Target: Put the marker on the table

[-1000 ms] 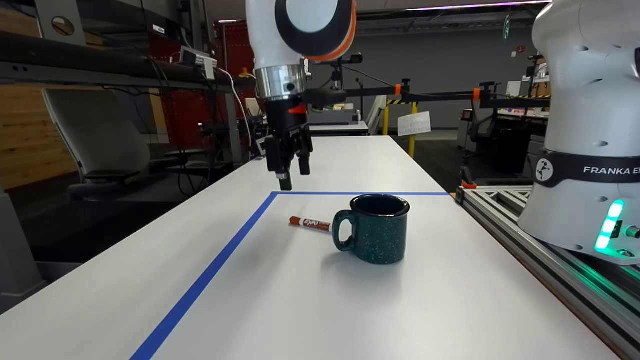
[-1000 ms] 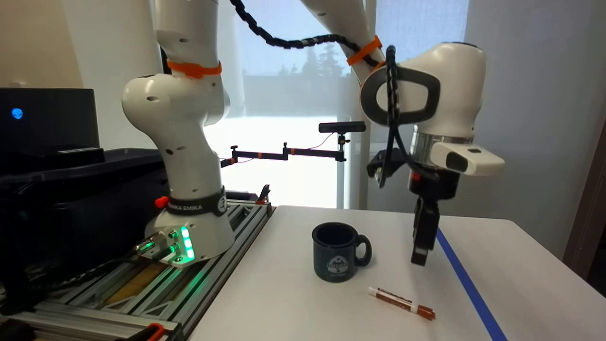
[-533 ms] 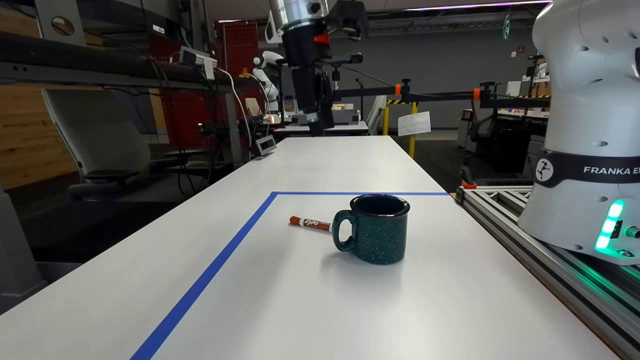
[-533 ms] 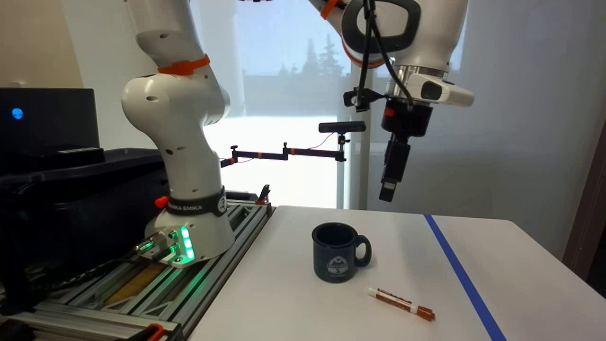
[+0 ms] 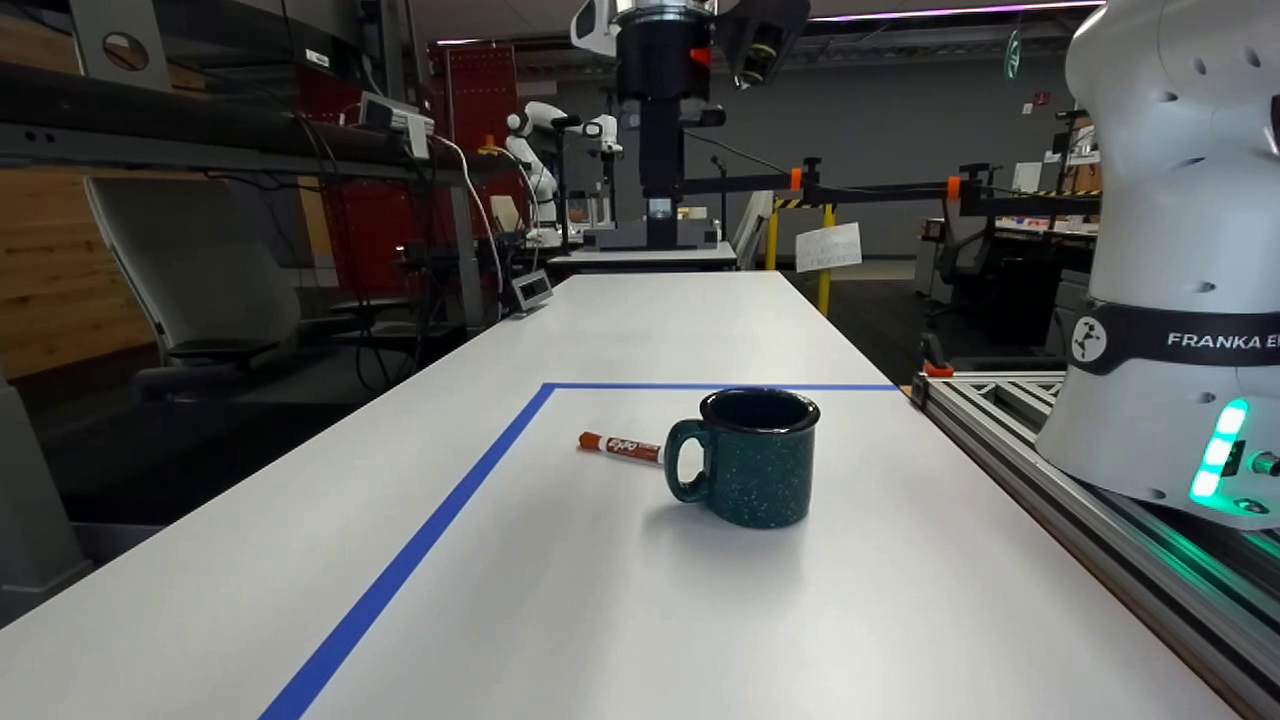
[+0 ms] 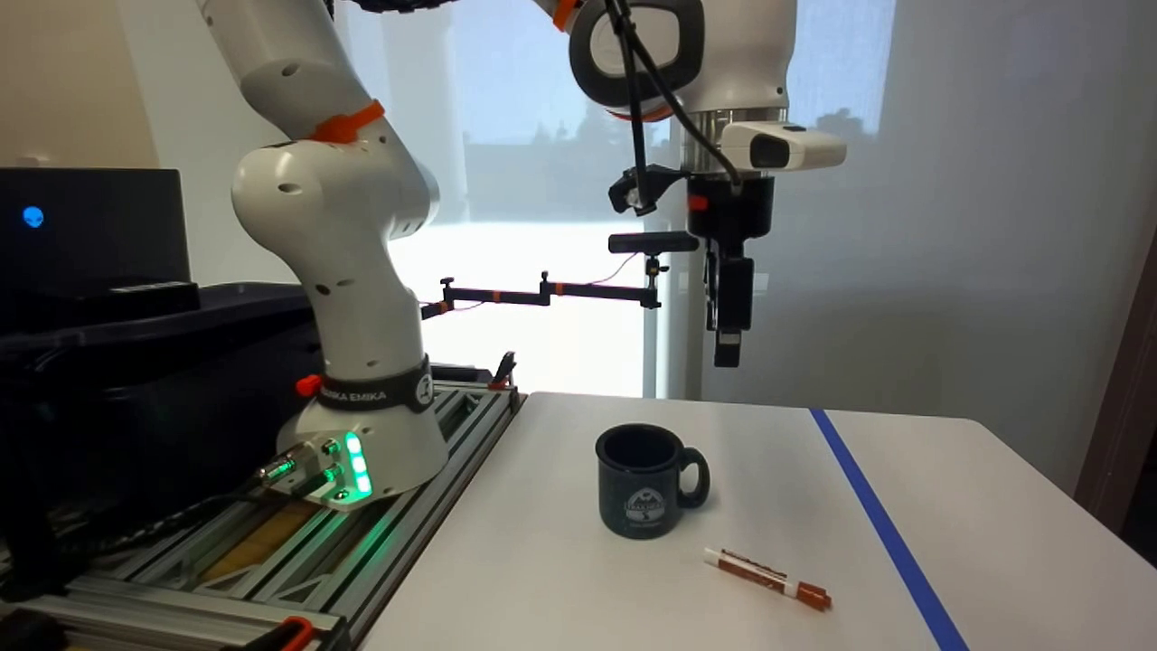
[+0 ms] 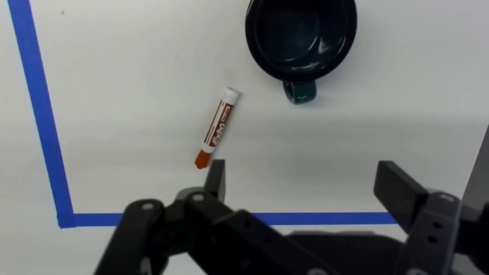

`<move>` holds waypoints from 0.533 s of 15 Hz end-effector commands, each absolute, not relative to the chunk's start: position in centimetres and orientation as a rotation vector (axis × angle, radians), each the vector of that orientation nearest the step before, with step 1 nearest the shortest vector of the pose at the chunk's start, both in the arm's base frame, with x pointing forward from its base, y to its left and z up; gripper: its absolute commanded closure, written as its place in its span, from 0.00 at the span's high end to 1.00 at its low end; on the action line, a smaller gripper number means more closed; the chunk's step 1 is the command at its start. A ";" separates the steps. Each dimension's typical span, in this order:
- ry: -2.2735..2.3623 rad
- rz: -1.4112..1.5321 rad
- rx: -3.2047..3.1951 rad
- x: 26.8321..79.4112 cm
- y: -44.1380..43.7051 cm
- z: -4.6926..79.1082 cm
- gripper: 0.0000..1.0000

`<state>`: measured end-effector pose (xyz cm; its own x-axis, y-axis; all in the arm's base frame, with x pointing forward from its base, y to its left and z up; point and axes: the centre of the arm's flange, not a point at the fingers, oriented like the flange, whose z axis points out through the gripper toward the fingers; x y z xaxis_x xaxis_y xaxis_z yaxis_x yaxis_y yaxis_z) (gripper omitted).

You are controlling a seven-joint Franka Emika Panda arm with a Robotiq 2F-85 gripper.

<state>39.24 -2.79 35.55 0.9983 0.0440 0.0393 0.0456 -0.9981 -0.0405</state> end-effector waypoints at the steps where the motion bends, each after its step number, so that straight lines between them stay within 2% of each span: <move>1: -0.070 -0.056 -3.099 39.3 -2.8 35.5 1.00; 8: -0.071 -0.052 -3.100 39.5 -2.8 35.4 1.00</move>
<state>39.47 -2.76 35.39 0.9984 0.0452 0.0346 0.0466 -0.9981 -0.0395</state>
